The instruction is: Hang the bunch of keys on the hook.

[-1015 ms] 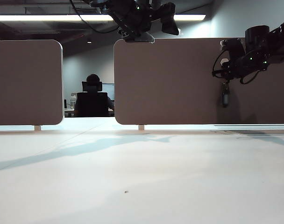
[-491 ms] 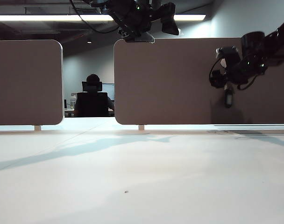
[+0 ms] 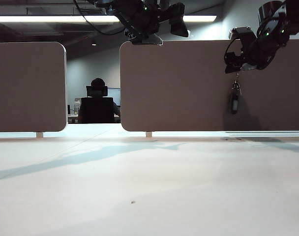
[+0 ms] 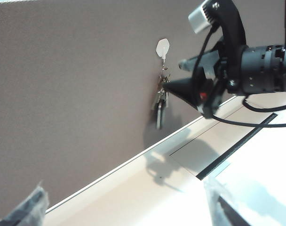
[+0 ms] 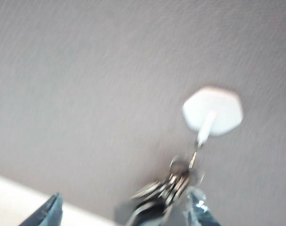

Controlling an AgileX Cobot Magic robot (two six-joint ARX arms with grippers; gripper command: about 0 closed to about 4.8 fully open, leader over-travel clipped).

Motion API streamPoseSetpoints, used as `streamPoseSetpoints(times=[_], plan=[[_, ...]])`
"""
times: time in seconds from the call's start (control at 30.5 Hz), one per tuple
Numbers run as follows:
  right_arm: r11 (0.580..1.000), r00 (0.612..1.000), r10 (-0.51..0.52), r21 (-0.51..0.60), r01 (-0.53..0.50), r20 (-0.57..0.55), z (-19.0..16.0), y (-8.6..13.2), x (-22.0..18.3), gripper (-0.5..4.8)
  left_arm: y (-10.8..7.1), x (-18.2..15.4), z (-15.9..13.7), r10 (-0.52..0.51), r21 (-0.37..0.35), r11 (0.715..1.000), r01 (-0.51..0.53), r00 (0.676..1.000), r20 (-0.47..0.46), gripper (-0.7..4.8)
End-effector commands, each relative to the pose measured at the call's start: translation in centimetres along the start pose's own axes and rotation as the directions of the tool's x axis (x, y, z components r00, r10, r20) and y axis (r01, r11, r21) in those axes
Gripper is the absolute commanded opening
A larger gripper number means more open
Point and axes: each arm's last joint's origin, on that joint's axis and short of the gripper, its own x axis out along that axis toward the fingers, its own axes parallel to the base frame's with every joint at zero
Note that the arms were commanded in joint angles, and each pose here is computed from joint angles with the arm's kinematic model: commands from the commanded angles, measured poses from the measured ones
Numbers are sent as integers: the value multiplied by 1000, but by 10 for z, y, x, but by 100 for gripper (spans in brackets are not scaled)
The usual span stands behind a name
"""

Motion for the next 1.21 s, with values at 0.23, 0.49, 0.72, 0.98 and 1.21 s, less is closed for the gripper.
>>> streamPoseSetpoints(times=[0.23,0.49,0.72,0.98,1.21], plan=[[995,995,95,-13,-95,3,47,2,-49,261,0,-1,4,-3,1,1000,3,1000,21,479],[993,992,110,26,-112,62,96,9,-103,111,0,-1,5,-3,1,1000,3,1000,21,479],[996,985,90,-4,-90,149,136,12,-158,-9,0,-1,4,-3,1,1000,3,1000,21,479],[995,980,102,-15,-101,169,152,30,-211,-9,0,-1,5,-4,2,1000,4,1000,26,479],[992,981,127,-9,-127,145,146,49,-257,-9,-6,-1,8,-91,-85,992,96,994,52,479]])
